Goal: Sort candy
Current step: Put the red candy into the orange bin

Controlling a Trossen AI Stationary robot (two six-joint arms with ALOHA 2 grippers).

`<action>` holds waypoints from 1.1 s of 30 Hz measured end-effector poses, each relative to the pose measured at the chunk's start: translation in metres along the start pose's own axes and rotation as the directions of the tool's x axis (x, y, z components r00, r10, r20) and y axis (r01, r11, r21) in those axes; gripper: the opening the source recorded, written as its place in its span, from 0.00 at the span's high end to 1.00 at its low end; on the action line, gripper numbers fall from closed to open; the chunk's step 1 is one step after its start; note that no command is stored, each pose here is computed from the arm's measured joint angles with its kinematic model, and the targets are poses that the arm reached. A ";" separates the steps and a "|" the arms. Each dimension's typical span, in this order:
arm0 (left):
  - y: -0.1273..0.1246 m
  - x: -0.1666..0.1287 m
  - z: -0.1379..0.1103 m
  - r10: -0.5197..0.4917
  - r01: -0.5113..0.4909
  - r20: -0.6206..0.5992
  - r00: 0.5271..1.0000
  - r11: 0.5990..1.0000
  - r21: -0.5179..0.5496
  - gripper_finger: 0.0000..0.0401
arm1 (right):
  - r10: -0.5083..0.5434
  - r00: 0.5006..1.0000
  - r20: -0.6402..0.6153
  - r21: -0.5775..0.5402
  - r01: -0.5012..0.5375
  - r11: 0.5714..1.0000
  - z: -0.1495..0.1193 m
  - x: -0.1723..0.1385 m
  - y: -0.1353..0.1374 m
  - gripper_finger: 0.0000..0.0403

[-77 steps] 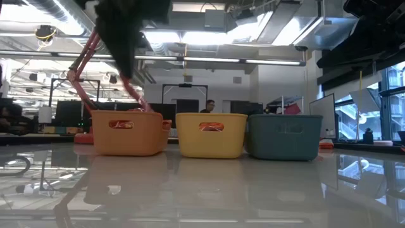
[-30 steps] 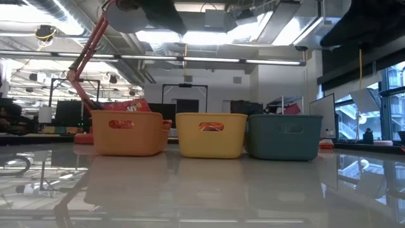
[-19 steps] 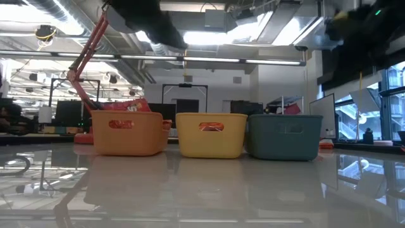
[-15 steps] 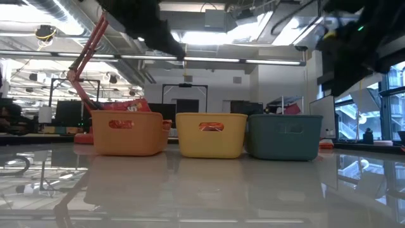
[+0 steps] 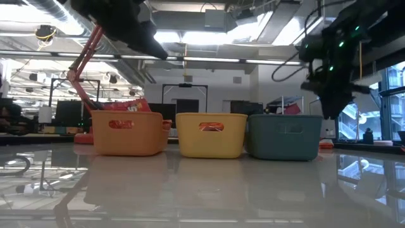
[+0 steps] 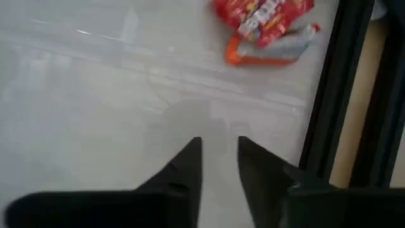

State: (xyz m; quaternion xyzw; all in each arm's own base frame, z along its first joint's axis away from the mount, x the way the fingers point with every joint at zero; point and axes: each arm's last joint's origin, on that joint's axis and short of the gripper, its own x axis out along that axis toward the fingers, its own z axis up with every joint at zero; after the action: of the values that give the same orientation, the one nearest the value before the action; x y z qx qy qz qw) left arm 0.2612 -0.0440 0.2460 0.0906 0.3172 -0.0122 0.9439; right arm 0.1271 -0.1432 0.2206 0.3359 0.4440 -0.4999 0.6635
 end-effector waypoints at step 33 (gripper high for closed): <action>-0.002 0.003 -0.013 0.001 -0.001 0.023 1.000 1.000 -0.019 0.59 | -0.371 0.918 -0.137 -0.449 0.277 0.849 0.088 0.124 0.007 0.81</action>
State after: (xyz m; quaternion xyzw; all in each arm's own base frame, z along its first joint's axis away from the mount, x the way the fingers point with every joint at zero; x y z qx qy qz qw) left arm 0.2558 -0.0431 0.2335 0.0818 0.3065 -0.0097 0.9483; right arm 0.1691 -0.2655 0.1392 0.1574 0.6618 -0.4575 0.5727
